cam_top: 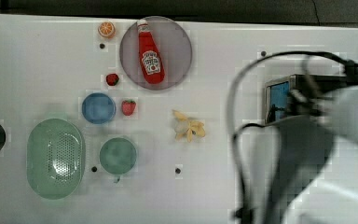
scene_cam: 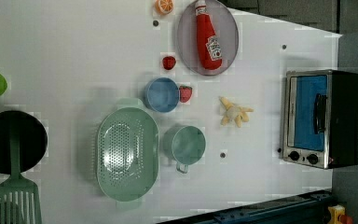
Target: Pick banana from table and place on oven.
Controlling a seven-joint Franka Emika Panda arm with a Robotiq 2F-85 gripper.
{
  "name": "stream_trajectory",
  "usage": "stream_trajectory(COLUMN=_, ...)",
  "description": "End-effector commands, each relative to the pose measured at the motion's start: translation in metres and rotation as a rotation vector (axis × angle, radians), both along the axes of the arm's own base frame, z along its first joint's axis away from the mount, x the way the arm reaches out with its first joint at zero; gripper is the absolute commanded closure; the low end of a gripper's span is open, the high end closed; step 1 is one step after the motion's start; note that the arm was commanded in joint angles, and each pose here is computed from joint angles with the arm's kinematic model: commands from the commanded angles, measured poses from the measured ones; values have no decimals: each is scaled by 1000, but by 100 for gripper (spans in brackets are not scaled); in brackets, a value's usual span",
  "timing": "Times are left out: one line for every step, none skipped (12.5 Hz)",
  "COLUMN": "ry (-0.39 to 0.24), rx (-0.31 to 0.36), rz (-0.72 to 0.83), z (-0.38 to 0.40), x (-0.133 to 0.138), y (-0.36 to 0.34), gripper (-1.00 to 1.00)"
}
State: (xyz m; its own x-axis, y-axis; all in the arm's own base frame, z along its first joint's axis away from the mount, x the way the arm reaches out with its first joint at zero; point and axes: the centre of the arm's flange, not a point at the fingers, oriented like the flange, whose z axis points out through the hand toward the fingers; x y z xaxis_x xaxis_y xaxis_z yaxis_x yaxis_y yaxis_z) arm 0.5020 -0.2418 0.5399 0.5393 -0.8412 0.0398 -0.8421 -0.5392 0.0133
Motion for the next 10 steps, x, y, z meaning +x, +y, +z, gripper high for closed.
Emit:
stream_trajectory(ry=70, rx=-30, rz=246, z=-53, x=-8, y=-61, gripper=59)
stream_trajectory(ry=68, rx=-59, rz=294, z=-65, x=-10, y=-84, gripper=59)
stream_trajectory(ry=71, rx=-84, rz=338, z=-75, x=-13, y=-102, gripper=59)
stream_trajectory(ry=72, rx=-98, rz=359, z=-85, x=-16, y=-117, gripper=59)
stream_trajectory(ry=70, rx=-97, rz=358, z=-94, x=-18, y=-127, gripper=59)
stream_trajectory(ry=69, rx=-79, rz=335, z=-103, x=-19, y=-132, gripper=59)
stream_trajectory(ry=67, rx=-60, rz=318, z=-111, x=-19, y=-134, gripper=59)
stream_trajectory(ry=70, rx=-62, rz=316, z=-115, x=-18, y=-136, gripper=50)
stream_trajectory(ry=67, rx=-71, rz=333, z=-116, x=-17, y=-137, gripper=29)
stream_trajectory(ry=60, rx=-82, rz=357, z=-115, x=-15, y=-138, gripper=8)
